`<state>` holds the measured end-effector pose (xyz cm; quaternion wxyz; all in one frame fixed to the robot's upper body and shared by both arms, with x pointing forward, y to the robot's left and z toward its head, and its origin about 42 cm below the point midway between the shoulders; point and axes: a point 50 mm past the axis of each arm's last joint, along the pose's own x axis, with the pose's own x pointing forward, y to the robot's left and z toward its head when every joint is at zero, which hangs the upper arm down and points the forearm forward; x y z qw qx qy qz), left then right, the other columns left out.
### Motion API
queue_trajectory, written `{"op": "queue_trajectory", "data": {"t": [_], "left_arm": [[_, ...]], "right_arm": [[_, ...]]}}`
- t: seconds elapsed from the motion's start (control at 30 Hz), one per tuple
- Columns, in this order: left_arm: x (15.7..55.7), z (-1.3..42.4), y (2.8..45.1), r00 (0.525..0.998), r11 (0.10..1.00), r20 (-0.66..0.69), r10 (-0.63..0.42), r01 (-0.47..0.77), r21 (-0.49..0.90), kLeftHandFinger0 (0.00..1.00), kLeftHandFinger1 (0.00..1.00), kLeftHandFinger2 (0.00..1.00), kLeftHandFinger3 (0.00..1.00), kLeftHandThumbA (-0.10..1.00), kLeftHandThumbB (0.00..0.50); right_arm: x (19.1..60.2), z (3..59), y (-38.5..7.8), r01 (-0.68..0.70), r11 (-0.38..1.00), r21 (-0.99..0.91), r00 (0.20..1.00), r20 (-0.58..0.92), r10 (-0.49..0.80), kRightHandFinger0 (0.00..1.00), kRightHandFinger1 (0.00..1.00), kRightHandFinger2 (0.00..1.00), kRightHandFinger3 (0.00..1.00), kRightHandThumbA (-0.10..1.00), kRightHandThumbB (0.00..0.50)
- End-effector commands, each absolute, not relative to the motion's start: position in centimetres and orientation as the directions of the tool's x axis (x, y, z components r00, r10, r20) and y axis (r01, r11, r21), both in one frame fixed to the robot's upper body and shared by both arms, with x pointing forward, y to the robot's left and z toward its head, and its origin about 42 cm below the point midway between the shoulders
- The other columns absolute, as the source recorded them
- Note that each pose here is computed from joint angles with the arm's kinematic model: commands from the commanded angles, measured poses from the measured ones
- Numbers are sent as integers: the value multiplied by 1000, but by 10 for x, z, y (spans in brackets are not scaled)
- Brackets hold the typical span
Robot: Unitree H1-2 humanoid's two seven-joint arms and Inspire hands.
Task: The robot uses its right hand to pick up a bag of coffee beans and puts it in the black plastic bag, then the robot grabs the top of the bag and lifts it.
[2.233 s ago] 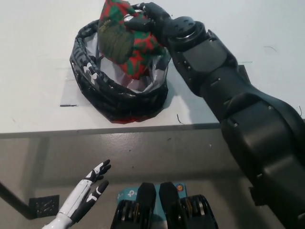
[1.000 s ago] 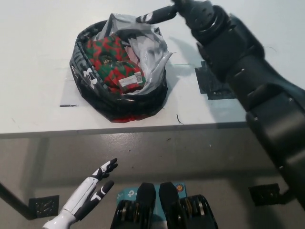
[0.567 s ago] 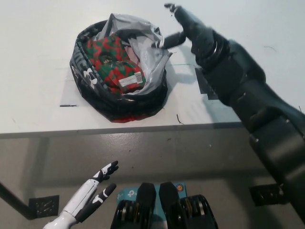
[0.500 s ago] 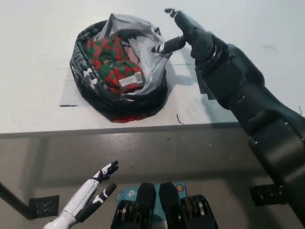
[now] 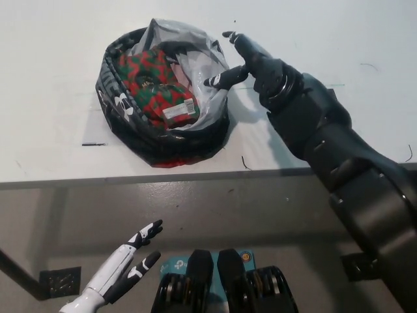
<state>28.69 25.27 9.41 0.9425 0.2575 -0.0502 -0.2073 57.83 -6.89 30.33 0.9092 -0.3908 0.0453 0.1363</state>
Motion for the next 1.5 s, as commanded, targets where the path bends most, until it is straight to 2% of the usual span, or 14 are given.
{"op": "queue_trajectory", "data": {"t": [0.0,0.5,0.63,0.67,0.7,0.73,0.77,0.8,0.83,0.9,0.93,1.0,1.17,1.47], "left_arm": [[290,103,256,901,767,17,-434,360,530,1000,1000,1000,1000,1000,298],[294,107,255,892,761,28,-451,368,534,1000,1000,1000,1000,1000,313],[295,107,255,890,760,24,-454,374,531,1000,1000,1000,1000,1000,311],[295,107,255,890,758,25,-456,373,535,1000,1000,1000,1000,1000,313],[296,107,255,890,752,22,-456,372,543,1000,1000,1000,1000,1000,320],[296,107,255,890,750,19,-455,373,546,1000,1000,1000,1000,1000,326],[296,107,255,890,749,16,-455,373,547,1000,1000,1000,1000,1000,327],[297,107,255,891,749,16,-454,372,548,1000,1000,1000,1000,1000,330],[297,107,256,891,750,17,-454,371,548,1000,1000,1000,1000,1000,330],[298,108,255,888,749,33,-460,368,551,1000,1000,1000,1000,1000,305],[299,108,255,886,748,37,-462,367,553,1000,1000,1000,1000,1000,295],[298,107,254,887,747,35,-460,365,556,1000,1000,1000,1000,1000,304],[300,110,253,885,738,36,-463,363,569,1000,1000,974,1000,1000,292],[305,112,253,880,729,20,-474,380,570,1000,1000,960,1000,1000,305]], "right_arm": [[581,319,-64,-294,690,-662,956,-192,223,1000,1000,1000,1000,923,393],[575,295,-61,-353,838,-417,922,-307,235,994,1000,1000,1000,883,330],[574,288,-64,-343,887,-309,916,-321,242,480,956,1000,1000,867,330],[574,287,-64,-324,908,-267,918,-321,233,217,617,1000,1000,829,332],[573,286,-64,-291,945,-147,916,-327,231,43,292,743,1000,774,337],[574,287,-64,-290,953,-90,911,-330,246,9,91,401,799,747,312],[574,288,-65,-294,955,-42,906,-331,265,2,18,286,639,738,304],[574,290,-64,-294,956,-2,904,-326,278,0,4,99,313,695,267],[575,292,-64,-294,956,21,903,-321,285,0,4,99,313,695,267],[576,303,-60,-219,926,307,895,-314,316,0,0,138,228,459,187],[577,307,-57,-186,889,418,892,-308,331,0,0,297,377,302,164],[576,310,-51,-160,838,521,892,-287,349,0,25,425,491,235,134],[575,318,-43,-155,795,586,888,-271,372,0,90,599,770,205,124],[578,329,-45,-158,829,536,910,-246,333,0,103,540,759,205,69]]}}
